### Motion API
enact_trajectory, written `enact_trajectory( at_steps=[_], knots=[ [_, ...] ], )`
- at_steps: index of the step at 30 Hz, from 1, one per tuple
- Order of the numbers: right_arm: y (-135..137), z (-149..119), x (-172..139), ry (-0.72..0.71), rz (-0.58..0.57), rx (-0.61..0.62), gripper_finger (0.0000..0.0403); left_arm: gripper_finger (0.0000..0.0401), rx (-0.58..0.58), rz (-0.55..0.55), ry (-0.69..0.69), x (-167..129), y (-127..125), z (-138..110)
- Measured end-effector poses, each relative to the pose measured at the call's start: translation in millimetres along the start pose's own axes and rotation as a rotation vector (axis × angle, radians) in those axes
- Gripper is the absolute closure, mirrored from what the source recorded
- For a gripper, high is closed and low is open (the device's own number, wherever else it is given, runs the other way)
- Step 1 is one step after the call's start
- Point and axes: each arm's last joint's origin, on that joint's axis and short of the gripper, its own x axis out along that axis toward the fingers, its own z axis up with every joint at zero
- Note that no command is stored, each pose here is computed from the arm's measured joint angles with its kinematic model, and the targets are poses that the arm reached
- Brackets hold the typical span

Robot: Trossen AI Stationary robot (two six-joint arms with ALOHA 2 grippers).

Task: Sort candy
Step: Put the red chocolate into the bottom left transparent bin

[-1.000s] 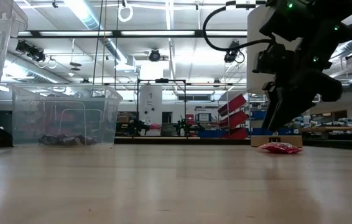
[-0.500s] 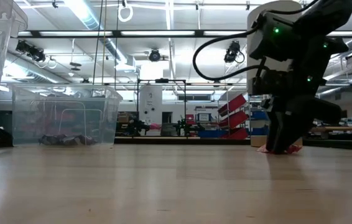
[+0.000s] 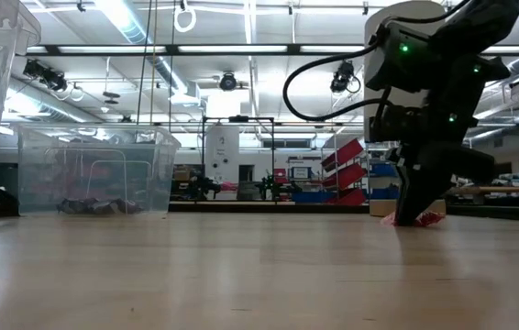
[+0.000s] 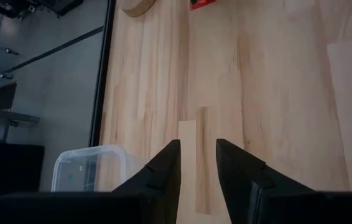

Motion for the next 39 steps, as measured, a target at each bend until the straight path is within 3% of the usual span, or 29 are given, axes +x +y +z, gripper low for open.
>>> enact_trajectory(
  at_steps=[5,11,18,24,29,33,39],
  knots=[
    [0,5,-4,-0.069,0.024,0.043,0.0401,0.0298,-0.025,0.006,-0.002,0,0,0],
    [1,14,-30,-0.219,0.073,0.094,0.0403,0.0298,0.002,0.022,0.026,13,-10,-8],
    [2,27,-69,-0.473,0.204,0.129,0.0403,0.0298,0.032,0.012,-0.003,41,-30,-14],
    [4,45,-90,-0.728,0.308,0.144,0.0403,0.0298,0.104,-0.011,-0.128,66,-43,-5],
    [9,59,-104,-0.928,0.425,0.031,0.0403,0.0299,0.195,-0.012,-0.311,88,-46,11],
    [15,64,-114,-1.049,0.539,-0.098,0.0403,0.0305,0.214,-0.099,-0.483,105,-41,23],
    [25,63,-121,-1.138,0.524,-0.238,0.0403,0.0308,0.117,-0.163,-0.630,127,-25,29]
  ],
)
